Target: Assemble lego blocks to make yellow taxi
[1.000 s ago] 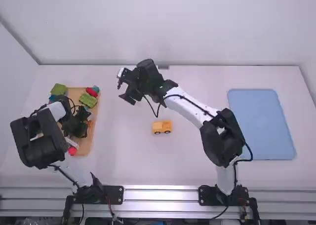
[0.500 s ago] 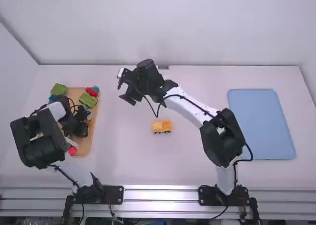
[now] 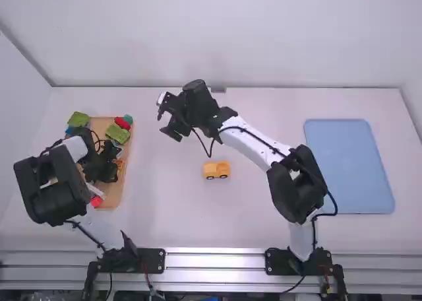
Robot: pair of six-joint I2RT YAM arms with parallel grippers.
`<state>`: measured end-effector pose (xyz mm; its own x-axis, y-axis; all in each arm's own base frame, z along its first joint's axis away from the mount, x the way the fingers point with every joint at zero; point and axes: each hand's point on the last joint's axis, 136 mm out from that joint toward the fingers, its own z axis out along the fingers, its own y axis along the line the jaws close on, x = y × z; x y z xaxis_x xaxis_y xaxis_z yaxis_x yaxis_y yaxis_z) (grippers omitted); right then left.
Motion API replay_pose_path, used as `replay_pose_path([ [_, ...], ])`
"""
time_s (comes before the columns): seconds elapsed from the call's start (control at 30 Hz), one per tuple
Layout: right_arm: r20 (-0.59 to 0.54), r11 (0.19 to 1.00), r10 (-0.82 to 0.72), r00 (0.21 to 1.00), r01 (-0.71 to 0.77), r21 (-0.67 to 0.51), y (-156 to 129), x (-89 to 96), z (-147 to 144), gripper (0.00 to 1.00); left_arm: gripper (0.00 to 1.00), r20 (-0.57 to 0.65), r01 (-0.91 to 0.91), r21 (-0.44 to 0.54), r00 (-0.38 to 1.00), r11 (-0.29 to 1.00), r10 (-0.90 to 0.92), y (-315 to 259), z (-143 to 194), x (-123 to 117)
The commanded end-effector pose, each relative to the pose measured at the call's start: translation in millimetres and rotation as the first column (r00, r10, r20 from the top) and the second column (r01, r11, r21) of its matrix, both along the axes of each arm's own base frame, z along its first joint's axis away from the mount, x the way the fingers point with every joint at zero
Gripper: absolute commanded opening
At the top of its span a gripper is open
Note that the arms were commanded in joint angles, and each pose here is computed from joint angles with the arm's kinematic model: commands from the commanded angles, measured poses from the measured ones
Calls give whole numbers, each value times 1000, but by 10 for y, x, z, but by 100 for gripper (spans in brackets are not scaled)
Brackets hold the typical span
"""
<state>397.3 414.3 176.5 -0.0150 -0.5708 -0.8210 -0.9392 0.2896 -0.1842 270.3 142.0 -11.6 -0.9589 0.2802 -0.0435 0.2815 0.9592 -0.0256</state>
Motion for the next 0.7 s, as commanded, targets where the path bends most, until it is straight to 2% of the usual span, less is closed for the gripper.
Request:
replay_pose_path([
  [0.0,27,1000,-12,1000,11,25,-21,83,163,98,7,36,0,4,999,1000,0,4,66,68],
  [0.07,22,999,-21,1000,21,24,-56,112,156,98,2,80,-35,24,996,999,33,50,204,113],
  [0.17,-5,998,-54,999,54,36,-124,177,155,98,3,150,-74,36,986,997,67,56,423,183],
  [0.27,-38,995,-83,996,85,59,-198,250,173,98,4,243,-35,-2,969,999,34,-79,673,270],
  [0.33,-64,995,-46,997,52,89,-228,238,199,98,6,380,99,-69,923,993,-66,-308,930,394],
  [0.37,-69,995,-37,997,43,95,-230,231,205,98,6,401,125,-77,912,989,-84,-353,970,412],
  [0.43,-102,988,39,994,-23,152,-256,179,273,98,11,551,282,-143,819,949,-160,-675,1246,523],
  [0.5,-126,972,121,985,-92,215,-292,120,362,98,10,674,413,-186,714,892,-190,-971,1484,601],
  [0.57,-134,960,168,977,-130,250,-311,79,414,98,9,733,484,-201,651,852,-196,-1127,1602,628],
  [0.63,-130,914,292,947,-237,331,-366,-45,554,98,10,841,643,-198,499,740,-209,-1466,1817,638],
  [0.67,-125,906,310,942,-253,340,-379,-62,573,98,10,852,660,-194,480,725,-209,-1506,1839,637],
])
